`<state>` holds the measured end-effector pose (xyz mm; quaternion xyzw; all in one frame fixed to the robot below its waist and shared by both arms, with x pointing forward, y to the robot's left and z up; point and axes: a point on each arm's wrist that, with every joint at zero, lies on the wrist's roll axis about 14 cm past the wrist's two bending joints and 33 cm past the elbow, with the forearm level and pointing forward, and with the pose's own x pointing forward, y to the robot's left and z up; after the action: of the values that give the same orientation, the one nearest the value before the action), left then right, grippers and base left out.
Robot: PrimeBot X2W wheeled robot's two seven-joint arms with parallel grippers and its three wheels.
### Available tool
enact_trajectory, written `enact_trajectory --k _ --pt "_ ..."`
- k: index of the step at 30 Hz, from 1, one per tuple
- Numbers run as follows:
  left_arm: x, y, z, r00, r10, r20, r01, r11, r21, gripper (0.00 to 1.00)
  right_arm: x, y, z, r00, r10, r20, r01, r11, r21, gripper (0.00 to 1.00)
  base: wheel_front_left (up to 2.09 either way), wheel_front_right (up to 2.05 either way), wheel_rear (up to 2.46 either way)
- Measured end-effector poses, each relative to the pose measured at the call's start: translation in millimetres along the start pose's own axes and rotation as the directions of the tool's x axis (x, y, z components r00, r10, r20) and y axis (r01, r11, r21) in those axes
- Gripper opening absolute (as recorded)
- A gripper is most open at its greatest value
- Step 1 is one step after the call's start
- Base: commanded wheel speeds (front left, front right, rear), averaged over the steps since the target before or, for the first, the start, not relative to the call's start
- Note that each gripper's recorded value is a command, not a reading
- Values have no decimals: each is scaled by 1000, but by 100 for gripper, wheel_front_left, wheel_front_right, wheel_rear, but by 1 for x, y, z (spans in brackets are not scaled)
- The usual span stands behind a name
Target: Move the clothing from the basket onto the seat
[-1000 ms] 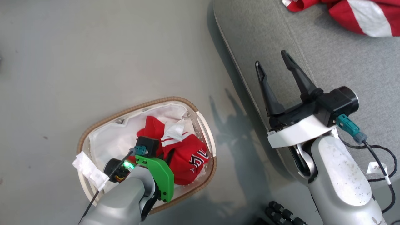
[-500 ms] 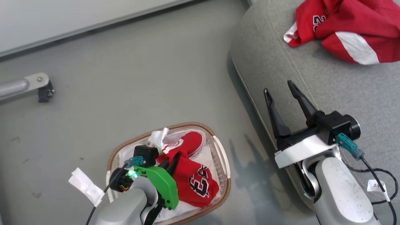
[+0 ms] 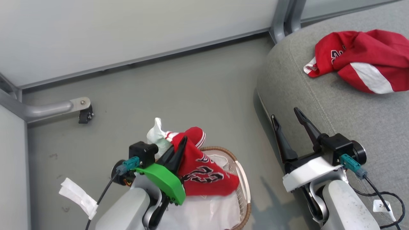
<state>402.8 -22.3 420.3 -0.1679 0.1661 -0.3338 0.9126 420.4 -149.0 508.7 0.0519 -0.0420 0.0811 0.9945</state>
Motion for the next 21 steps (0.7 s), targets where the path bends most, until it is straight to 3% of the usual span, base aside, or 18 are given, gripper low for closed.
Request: enact_trajectory --k 9,21 --pt "-9 -24 89 965 -59 255 32 994 108 0 -13 13 8 1000 27 15 -27 1000 6 100 0 0 0" --pt "-25 -59 164 884 -165 438 67 971 231 0 -24 37 0 996 91 -13 -91 996 7 100 0 0 0"
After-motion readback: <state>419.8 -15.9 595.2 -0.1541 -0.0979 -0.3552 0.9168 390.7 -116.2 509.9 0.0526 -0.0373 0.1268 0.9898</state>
